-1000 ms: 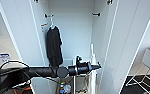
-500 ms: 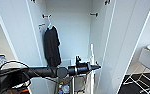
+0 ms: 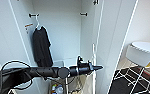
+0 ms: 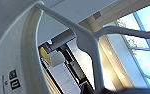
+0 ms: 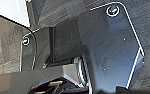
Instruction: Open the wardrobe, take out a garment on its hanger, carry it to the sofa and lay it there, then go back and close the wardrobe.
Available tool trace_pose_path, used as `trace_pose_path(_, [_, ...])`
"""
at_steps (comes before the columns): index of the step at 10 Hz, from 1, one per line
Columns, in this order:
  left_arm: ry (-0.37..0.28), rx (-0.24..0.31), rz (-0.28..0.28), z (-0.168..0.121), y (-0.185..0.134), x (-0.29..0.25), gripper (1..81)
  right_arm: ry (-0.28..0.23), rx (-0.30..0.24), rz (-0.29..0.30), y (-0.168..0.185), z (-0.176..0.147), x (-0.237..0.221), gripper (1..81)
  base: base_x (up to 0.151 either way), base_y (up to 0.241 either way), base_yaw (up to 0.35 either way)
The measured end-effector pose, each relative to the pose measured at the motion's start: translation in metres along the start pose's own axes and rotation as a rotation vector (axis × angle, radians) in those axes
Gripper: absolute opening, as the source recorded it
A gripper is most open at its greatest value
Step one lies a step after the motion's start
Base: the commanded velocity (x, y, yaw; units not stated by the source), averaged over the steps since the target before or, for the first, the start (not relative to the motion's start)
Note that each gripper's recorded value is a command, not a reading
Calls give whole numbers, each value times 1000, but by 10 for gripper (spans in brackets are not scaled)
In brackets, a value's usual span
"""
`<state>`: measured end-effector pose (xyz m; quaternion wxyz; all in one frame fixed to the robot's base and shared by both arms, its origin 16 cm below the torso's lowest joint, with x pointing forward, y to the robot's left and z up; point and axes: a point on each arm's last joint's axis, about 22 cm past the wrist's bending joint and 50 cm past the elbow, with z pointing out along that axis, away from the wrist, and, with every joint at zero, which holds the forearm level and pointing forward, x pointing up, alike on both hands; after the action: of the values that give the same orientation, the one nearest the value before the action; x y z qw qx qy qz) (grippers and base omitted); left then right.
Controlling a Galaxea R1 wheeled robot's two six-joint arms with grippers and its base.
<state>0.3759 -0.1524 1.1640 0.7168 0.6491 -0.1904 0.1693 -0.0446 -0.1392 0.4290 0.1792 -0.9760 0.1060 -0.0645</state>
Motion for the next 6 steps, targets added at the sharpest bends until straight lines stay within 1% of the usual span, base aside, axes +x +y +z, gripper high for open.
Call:
trace_pose_path(2, [-7, -6, -1, 4, 2, -3, 10, -2, 1, 0, -1, 0, -1, 811, 0, 0, -259])
trace_pose_path(6, [-3, -2, 0, 2, 0, -1, 10, -5, 1, 1, -1, 0, -3, 811, 0, 0, -259])
